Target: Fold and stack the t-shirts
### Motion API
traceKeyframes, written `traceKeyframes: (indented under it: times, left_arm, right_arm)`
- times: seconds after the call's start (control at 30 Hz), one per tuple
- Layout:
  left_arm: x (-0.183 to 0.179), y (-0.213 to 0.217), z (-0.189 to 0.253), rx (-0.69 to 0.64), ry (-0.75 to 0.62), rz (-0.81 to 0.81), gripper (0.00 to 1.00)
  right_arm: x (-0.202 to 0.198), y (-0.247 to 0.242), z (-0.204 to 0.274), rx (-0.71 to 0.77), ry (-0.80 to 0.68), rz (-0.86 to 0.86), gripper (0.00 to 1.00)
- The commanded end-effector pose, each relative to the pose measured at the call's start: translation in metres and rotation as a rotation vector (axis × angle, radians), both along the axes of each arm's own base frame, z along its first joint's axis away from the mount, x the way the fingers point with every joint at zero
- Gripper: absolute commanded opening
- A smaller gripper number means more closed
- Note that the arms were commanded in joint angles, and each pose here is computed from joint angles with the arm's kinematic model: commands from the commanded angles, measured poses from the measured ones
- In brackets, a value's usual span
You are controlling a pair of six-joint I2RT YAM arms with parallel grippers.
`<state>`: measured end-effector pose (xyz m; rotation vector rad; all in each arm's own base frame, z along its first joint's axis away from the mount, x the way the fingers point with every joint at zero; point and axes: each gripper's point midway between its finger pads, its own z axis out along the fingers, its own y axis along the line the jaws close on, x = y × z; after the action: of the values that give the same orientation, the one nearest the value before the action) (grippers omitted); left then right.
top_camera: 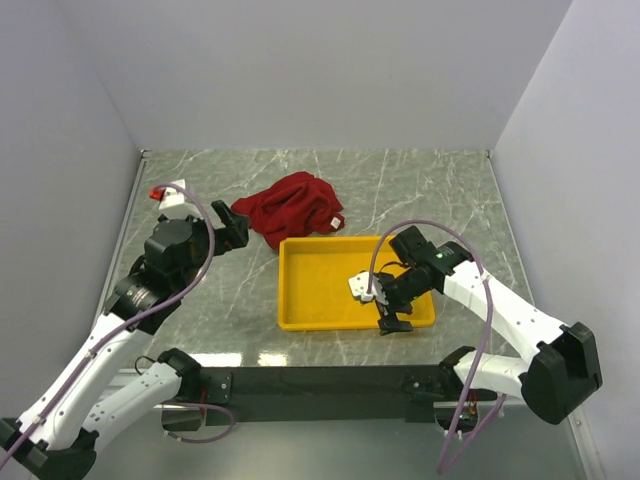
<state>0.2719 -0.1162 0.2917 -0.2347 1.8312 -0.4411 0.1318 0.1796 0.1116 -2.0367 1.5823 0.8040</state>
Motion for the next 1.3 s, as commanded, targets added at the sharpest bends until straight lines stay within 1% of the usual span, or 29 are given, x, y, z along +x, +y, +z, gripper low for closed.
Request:
traceKeyframes:
  times: [0.0, 0.07, 0.13, 0.17, 0.23, 0.33, 0.37, 0.47, 0.57, 0.6, 0.63, 0.67, 0.7, 0.77, 0.8, 0.87, 0.9, 1.0, 1.17, 1.27]
  left_arm:
    - [-0.006, 0.009, -0.003, -0.042, 0.008, 0.051, 0.99]
    - [-0.007, 0.009, -0.003, -0.055, 0.007, 0.052, 0.99]
    - [-0.008, 0.009, -0.004, -0.059, 0.012, 0.052, 0.99]
    - [-0.009, 0.01, -0.004, -0.061, 0.01, 0.052, 1.0]
    - [-0.009, 0.01, -0.004, -0.064, 0.014, 0.055, 0.99]
    - [-0.01, 0.01, -0.003, -0.064, 0.015, 0.057, 1.0]
    - [-0.01, 0.011, -0.003, -0.066, 0.013, 0.06, 0.99]
    - [-0.01, 0.011, -0.005, -0.067, 0.019, 0.063, 1.0]
    - [-0.009, 0.01, -0.006, -0.072, 0.019, 0.063, 1.0]
    - [-0.009, 0.01, -0.007, -0.072, 0.022, 0.063, 0.99]
    - [-0.008, 0.009, -0.006, -0.076, 0.021, 0.062, 0.99]
    - [-0.008, 0.009, -0.008, -0.074, 0.023, 0.063, 0.99]
    - [-0.007, 0.009, -0.008, -0.075, 0.022, 0.064, 0.99]
    - [-0.007, 0.009, -0.011, -0.07, 0.027, 0.065, 1.0]
    - [-0.006, 0.009, -0.011, -0.068, 0.028, 0.065, 1.0]
    - [-0.006, 0.009, -0.013, -0.06, 0.032, 0.064, 0.99]
    - [-0.005, 0.009, -0.013, -0.058, 0.033, 0.065, 1.0]
    - [-0.005, 0.008, -0.013, -0.051, 0.032, 0.059, 0.99]
    - [-0.002, 0.008, -0.009, -0.035, 0.027, 0.055, 1.0]
    - [-0.002, 0.008, -0.007, -0.024, 0.028, 0.056, 0.99]
  right_arm:
    - [0.022, 0.009, 0.016, 0.013, -0.083, -0.011, 0.91]
    - [0.013, 0.012, 0.012, -0.012, -0.07, 0.03, 0.91]
    - [0.002, 0.02, -0.003, -0.041, -0.063, 0.065, 0.91]
    - [-0.003, 0.024, -0.008, -0.05, -0.042, 0.036, 0.9]
    - [-0.001, 0.031, -0.016, -0.053, -0.064, -0.026, 0.88]
    - [0.018, 0.038, -0.031, -0.066, -0.12, -0.184, 0.85]
    - [0.033, 0.037, -0.034, -0.075, -0.168, -0.258, 0.85]
    - [0.045, 0.038, -0.04, -0.08, -0.222, -0.308, 0.84]
    - [0.042, 0.038, -0.055, -0.132, -0.24, -0.307, 0.77]
    - [0.041, 0.037, -0.058, -0.146, -0.254, -0.303, 0.72]
    - [0.031, 0.038, -0.066, -0.163, -0.257, -0.27, 0.7]
    - [0.031, 0.041, -0.068, -0.159, -0.274, -0.263, 0.67]
    - [0.03, 0.04, -0.071, -0.168, -0.293, -0.261, 0.62]
    - [0.022, 0.041, -0.078, -0.174, -0.299, -0.229, 0.58]
    - [0.02, 0.041, -0.081, -0.18, -0.298, -0.225, 0.51]
    - [0.017, 0.04, -0.083, -0.19, -0.292, -0.216, 0.42]
    - [0.017, 0.04, -0.083, -0.19, -0.293, -0.217, 0.27]
    - [0.014, 0.037, -0.08, -0.189, -0.283, -0.222, 0.0]
    - [0.008, 0.026, -0.061, -0.209, -0.243, -0.243, 0.0]
    - [0.022, 0.015, -0.037, -0.191, -0.21, -0.323, 0.0]
